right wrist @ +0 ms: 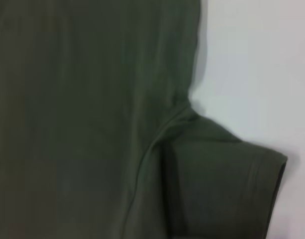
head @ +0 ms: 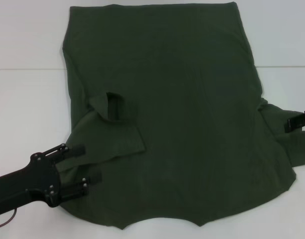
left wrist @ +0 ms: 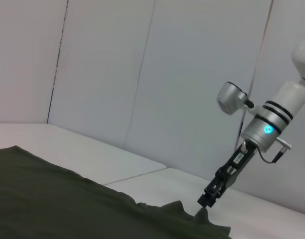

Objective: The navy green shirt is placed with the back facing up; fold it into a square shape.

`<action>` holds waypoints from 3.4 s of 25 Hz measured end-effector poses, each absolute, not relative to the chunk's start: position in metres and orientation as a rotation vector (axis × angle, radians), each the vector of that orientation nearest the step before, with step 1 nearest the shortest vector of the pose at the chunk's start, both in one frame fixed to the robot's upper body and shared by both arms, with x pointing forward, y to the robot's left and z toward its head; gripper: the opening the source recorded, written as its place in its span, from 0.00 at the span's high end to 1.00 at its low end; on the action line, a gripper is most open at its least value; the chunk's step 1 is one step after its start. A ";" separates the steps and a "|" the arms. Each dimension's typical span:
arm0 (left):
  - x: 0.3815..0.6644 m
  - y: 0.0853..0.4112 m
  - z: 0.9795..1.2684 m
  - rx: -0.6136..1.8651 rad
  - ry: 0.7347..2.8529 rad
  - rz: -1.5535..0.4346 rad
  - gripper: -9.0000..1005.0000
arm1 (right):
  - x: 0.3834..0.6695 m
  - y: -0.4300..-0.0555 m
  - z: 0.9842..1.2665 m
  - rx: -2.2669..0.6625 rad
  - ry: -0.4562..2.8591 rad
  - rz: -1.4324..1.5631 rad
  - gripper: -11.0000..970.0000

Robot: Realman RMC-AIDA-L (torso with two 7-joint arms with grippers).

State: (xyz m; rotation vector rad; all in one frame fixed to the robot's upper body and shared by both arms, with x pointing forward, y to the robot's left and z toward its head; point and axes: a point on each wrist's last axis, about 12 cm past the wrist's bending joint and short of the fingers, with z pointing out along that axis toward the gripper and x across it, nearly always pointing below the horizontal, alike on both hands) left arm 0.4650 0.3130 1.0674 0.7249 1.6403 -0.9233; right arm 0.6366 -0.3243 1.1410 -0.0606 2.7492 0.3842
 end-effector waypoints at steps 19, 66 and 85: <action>0.468 0.312 1.067 0.729 1.643 -0.914 0.18 | 0.638 -0.322 1.126 -0.048 2.735 0.354 0.18; 0.466 0.310 1.064 0.704 1.649 -0.937 0.18 | 0.638 -0.358 1.144 0.058 2.636 0.295 0.97; 0.468 0.311 1.065 0.700 1.655 -0.935 0.18 | 0.666 -0.273 1.188 -0.267 2.547 0.475 0.94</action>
